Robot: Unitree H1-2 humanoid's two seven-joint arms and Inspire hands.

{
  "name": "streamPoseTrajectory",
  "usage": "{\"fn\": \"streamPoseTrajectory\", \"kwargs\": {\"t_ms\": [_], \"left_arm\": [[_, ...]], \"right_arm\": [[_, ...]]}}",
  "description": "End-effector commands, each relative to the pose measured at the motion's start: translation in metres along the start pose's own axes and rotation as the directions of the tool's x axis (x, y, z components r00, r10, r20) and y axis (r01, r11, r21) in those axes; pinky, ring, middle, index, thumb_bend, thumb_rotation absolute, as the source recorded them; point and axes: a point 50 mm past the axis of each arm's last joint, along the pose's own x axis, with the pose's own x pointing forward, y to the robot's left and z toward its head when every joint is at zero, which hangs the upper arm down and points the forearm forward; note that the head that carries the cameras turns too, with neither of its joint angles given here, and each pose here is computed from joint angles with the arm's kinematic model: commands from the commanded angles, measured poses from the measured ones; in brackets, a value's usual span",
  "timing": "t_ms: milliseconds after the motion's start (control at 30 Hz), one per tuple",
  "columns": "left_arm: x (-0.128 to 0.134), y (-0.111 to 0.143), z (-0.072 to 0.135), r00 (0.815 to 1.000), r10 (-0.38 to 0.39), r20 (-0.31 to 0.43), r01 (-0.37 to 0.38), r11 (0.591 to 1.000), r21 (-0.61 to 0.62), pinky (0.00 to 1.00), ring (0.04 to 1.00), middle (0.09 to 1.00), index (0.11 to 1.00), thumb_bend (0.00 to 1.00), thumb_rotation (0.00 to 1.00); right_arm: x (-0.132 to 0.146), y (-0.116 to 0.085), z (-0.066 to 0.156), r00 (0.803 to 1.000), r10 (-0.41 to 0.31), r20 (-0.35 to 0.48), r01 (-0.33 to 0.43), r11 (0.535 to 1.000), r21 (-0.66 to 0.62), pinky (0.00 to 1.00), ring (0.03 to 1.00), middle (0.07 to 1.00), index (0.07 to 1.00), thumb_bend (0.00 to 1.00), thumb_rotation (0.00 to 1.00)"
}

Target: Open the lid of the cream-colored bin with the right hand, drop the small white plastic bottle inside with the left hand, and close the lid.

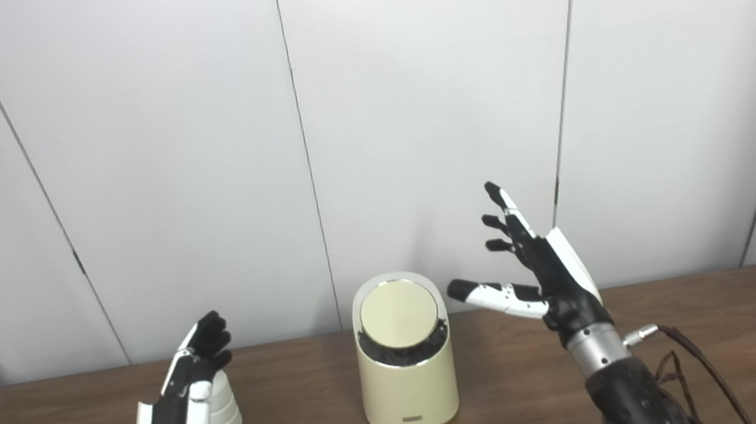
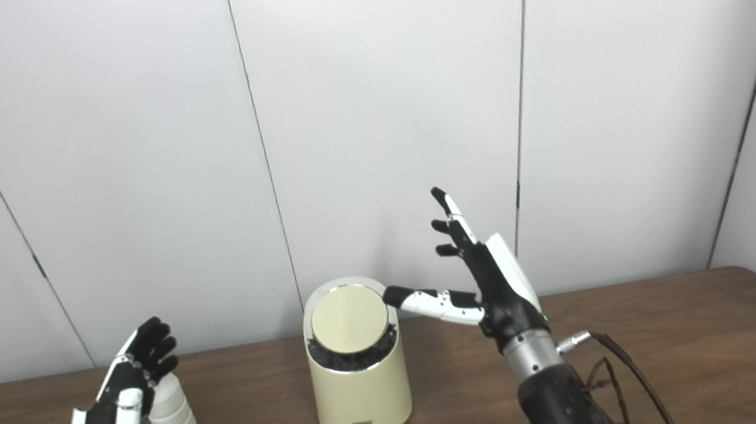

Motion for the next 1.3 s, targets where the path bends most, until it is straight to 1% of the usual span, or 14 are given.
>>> {"fn": "streamPoseTrajectory", "kwargs": {"t_ms": [0,33,67,100,233,333,400,533,633,700,833,1033,1267], "left_arm": [[0.014,-0.002,0.019,0.996,0.004,0.093,-0.005,1.0,0.01,0.85,0.875,0.887,0.892,0.41,0.88],[0.013,-0.002,0.019,0.996,0.002,0.093,-0.003,1.0,0.011,0.85,0.875,0.886,0.892,0.41,0.88],[0.013,-0.002,0.02,0.996,0.001,0.093,-0.002,1.0,0.01,0.86,0.878,0.889,0.894,0.41,0.89],[0.013,-0.002,0.02,0.996,0.0,0.093,-0.001,1.0,0.01,0.86,0.878,0.889,0.895,0.41,0.89],[0.012,-0.003,0.021,0.996,0.006,0.094,-0.006,1.0,0.001,0.86,0.877,0.886,0.89,0.4,0.88],[0.012,-0.004,0.022,0.995,0.003,0.097,-0.003,1.0,0.005,0.86,0.877,0.889,0.894,0.4,0.88],[0.012,-0.004,0.022,0.995,0.002,0.099,-0.002,1.0,0.006,0.86,0.877,0.89,0.894,0.4,0.89],[0.012,-0.005,0.022,0.995,0.003,0.102,-0.003,1.0,0.005,0.85,0.873,0.885,0.888,0.41,0.87],[0.012,-0.006,0.023,0.995,0.006,0.099,-0.006,1.0,0.004,0.85,0.871,0.882,0.884,0.41,0.87],[0.012,-0.006,0.024,0.995,0.008,0.099,-0.008,1.0,0.005,0.85,0.872,0.886,0.886,0.41,0.88],[0.012,-0.005,0.024,0.995,0.004,0.103,-0.005,1.0,0.013,0.84,0.871,0.885,0.887,0.4,0.88],[0.012,-0.005,0.023,0.995,0.003,0.099,-0.004,1.0,0.009,0.85,0.873,0.885,0.887,0.41,0.88],[0.011,-0.005,0.023,0.995,-0.005,0.095,0.003,1.0,0.016,0.85,0.876,0.888,0.89,0.41,0.87]], "right_arm": [[0.016,-0.003,0.02,0.996,-0.006,0.085,0.009,0.999,-0.041,0.78,0.967,1.0,1.0,0.99,0.54],[0.019,0.0,0.02,0.996,0.007,0.091,-0.002,0.998,-0.061,0.8,0.972,1.0,1.0,0.98,0.54],[0.022,0.003,0.02,0.995,0.019,0.099,-0.011,0.997,-0.08,0.86,0.987,1.0,1.0,0.96,0.52],[0.024,0.006,0.02,0.994,0.027,0.104,-0.018,0.996,-0.091,0.89,0.993,1.0,1.0,0.95,0.51],[0.03,0.017,0.019,0.992,0.056,0.111,-0.044,0.994,-0.105,0.95,1.0,1.0,1.0,0.94,0.47],[0.03,0.026,0.021,0.994,0.07,0.086,-0.059,0.99,-0.129,0.94,1.0,1.0,1.0,0.93,0.45],[0.029,0.031,0.022,0.995,0.073,0.071,-0.062,0.988,-0.145,0.96,1.0,1.0,1.0,0.94,0.45],[0.028,0.04,0.019,0.995,0.074,0.064,-0.059,0.976,-0.207,0.98,1.0,1.0,1.0,0.96,0.44],[0.029,0.043,0.017,0.995,0.077,0.058,-0.061,0.969,-0.241,1.0,1.0,1.0,1.0,0.98,0.43],[0.029,0.044,0.016,0.995,0.079,0.055,-0.062,0.965,-0.254,1.0,1.0,1.0,1.0,0.99,0.4],[0.029,0.048,0.013,0.995,0.086,0.04,-0.073,0.96,-0.269,1.0,1.0,1.0,1.0,0.99,0.38],[0.028,0.052,0.008,0.997,0.082,0.014,-0.074,0.955,-0.286,1.0,1.0,1.0,1.0,0.92,0.37],[0.031,0.053,0.004,0.998,0.068,-0.005,-0.066,0.946,-0.318,1.0,1.0,1.0,1.0,0.77,0.43]]}}
